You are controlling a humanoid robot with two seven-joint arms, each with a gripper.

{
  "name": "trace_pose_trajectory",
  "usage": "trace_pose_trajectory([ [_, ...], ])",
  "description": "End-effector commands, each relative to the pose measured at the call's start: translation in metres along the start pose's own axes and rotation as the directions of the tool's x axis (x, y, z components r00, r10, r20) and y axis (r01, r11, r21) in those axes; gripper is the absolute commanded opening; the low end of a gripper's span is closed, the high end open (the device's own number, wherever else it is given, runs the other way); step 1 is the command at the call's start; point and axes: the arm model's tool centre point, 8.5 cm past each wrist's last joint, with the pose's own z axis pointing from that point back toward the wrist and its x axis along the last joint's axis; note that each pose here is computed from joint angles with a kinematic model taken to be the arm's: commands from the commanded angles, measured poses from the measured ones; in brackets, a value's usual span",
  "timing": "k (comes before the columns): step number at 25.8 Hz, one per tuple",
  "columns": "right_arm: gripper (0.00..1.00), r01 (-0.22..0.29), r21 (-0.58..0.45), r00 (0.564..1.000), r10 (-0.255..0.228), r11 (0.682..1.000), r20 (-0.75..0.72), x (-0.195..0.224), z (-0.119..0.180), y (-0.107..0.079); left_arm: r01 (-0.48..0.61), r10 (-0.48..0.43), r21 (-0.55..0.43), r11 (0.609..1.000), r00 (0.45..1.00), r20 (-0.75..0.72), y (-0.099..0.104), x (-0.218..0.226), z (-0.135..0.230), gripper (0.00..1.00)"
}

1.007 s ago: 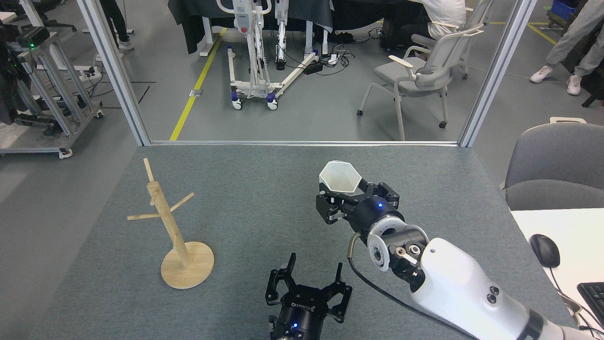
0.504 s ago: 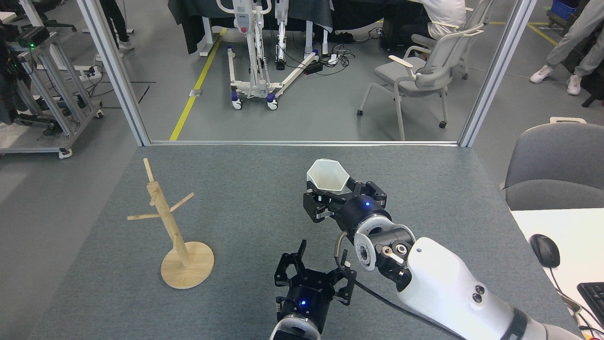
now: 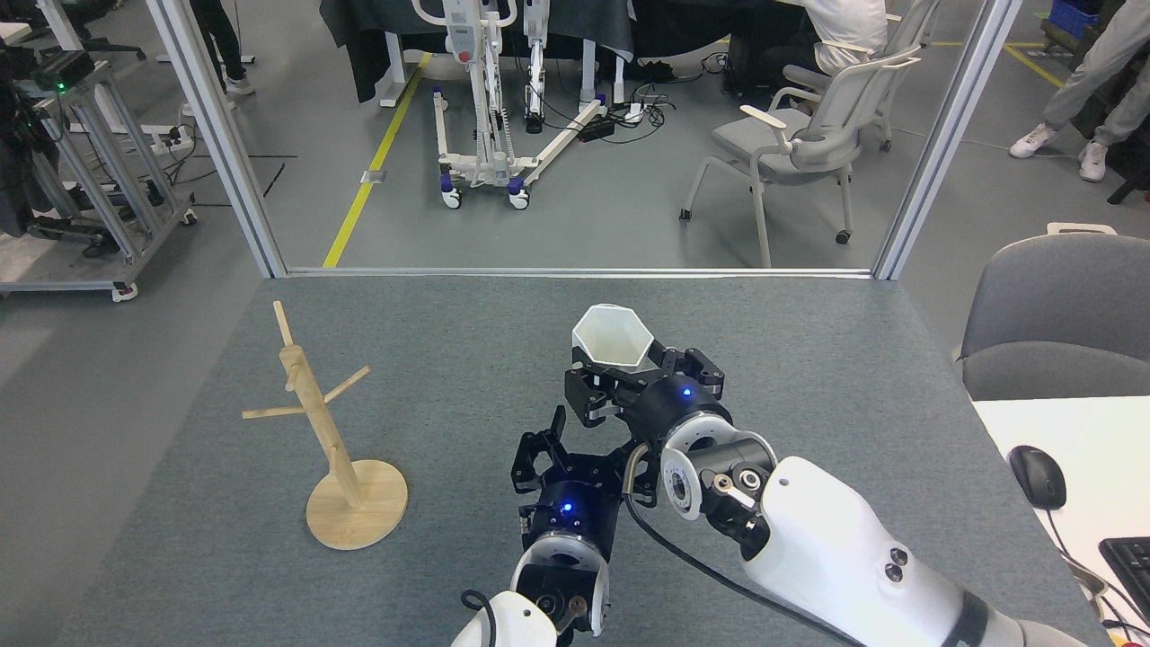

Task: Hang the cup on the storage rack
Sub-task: 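Grasp the white cup with the left gripper beside the right gripper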

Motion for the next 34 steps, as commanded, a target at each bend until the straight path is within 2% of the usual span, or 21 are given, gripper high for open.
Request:
trace_pose_trajectory([
  [1, 0.0, -0.003, -0.003, 1.0, 0.003, 1.0, -0.002, 0.0, 0.0, 0.0, 0.0, 0.0, -0.005, 1.0, 1.0, -0.001, 0.002, -0.001, -0.006, 0.93],
  [6, 0.0, -0.002, -0.002, 1.0, 0.002, 1.0, 0.002, 0.002, 0.0, 0.001, 0.018, -0.018, -0.019, 1.0, 1.0, -0.006, -0.001, -0.004, -0.015, 0.92],
  [16, 0.0, 0.006, 0.002, 1.0, -0.006, 1.0, 0.014, 0.009, 0.0, 0.004, 0.03, -0.03, -0.014, 0.999, 0.999, -0.011, 0.009, -0.006, -0.032, 0.92],
  [19, 0.0, 0.007, 0.002, 1.0, -0.007, 1.0, 0.016, 0.01, 0.0, 0.004, 0.033, -0.033, -0.014, 0.999, 0.999, -0.013, 0.01, -0.007, -0.034, 0.83],
  [26, 0.0, 0.013, 0.008, 1.0, -0.013, 1.0, 0.016, 0.013, -0.003, 0.006, 0.061, -0.061, -0.031, 0.998, 0.998, -0.001, 0.007, -0.009, -0.043, 0.77],
  [27, 0.0, 0.013, 0.008, 1.0, -0.013, 1.0, 0.016, 0.013, -0.003, 0.006, 0.062, -0.062, -0.026, 0.998, 0.998, 0.005, 0.009, -0.008, -0.044, 0.7],
  [34, 0.0, 0.013, 0.015, 1.0, -0.013, 1.0, 0.017, 0.014, -0.003, 0.01, 0.059, -0.059, -0.019, 0.998, 0.998, 0.025, 0.012, -0.005, -0.044, 0.43],
])
